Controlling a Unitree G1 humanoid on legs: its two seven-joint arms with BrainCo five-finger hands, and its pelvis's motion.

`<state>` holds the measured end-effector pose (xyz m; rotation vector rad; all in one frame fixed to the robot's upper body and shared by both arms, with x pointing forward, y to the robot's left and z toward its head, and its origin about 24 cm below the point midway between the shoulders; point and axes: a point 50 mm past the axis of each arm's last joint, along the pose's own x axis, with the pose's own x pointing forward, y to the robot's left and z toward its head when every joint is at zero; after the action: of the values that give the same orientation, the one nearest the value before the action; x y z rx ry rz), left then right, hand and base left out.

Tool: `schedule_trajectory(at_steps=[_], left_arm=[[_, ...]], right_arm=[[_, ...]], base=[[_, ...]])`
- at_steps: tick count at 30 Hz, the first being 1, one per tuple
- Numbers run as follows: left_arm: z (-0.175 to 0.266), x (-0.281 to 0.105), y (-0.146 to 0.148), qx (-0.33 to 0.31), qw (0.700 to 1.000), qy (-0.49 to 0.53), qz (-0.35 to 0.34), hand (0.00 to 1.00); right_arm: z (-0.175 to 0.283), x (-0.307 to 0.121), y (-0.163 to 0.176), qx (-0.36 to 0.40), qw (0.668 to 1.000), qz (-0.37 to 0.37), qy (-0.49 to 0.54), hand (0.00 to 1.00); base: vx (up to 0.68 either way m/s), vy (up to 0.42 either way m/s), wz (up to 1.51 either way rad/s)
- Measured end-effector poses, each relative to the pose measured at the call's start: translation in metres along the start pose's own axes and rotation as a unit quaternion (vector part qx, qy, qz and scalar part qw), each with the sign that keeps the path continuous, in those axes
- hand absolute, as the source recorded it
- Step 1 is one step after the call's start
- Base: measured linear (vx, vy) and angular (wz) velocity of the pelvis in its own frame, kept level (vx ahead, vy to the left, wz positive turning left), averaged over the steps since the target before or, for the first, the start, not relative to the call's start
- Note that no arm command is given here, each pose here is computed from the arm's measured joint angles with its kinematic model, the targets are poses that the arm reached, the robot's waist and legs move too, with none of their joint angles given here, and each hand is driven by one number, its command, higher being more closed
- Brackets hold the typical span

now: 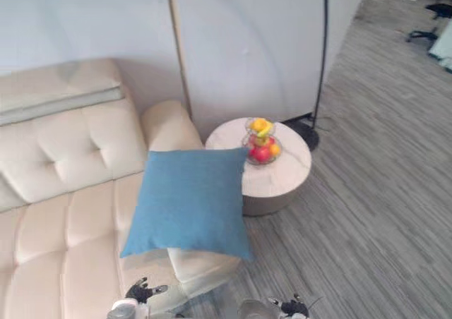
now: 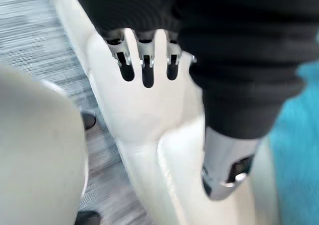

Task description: Pick up cushions and gather them together orderly.

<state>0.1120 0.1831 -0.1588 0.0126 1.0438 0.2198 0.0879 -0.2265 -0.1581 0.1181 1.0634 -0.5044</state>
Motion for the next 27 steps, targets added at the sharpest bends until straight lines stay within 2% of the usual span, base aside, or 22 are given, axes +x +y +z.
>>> schedule_trajectory(at_steps=[5,6,10,14,18,23,27], left_arm=[[-0.008,-0.002,0.009,-0.034,0.999,0.011,0.019,0.00],[-0.008,-0.002,0.013,-0.054,0.998,0.012,0.030,0.00],[-0.005,-0.002,0.027,-0.069,0.996,0.003,0.053,0.00],[0.033,-0.004,0.073,-0.081,0.987,-0.080,0.116,0.00],[0.074,-0.011,0.105,-0.083,0.971,-0.158,0.157,0.00],[0.098,-0.013,0.110,-0.116,0.959,-0.196,0.168,0.00],[0.131,-0.012,0.096,-0.120,0.952,-0.236,0.152,0.00]], right_arm=[[0.004,-0.001,0.004,0.026,1.000,0.001,-0.010,0.00],[0.011,0.000,0.006,0.030,0.999,0.002,-0.022,0.00],[0.040,0.000,0.002,0.033,0.996,0.000,-0.083,0.00],[0.105,-0.008,-0.014,0.010,0.977,-0.009,-0.212,0.00],[0.133,-0.013,-0.017,-0.008,0.966,-0.005,-0.259,0.00],[0.142,-0.014,-0.003,0.001,0.962,0.025,-0.270,0.00],[0.152,-0.017,0.017,0.007,0.958,0.059,-0.280,0.00]], base=[[0.11,-0.095,0.25],[0.17,-0.052,0.28],[0.11,0.012,0.17],[0.05,0.056,0.09],[0.01,0.026,0.13],[-0.05,0.015,0.12],[-0.11,0.010,0.18]])
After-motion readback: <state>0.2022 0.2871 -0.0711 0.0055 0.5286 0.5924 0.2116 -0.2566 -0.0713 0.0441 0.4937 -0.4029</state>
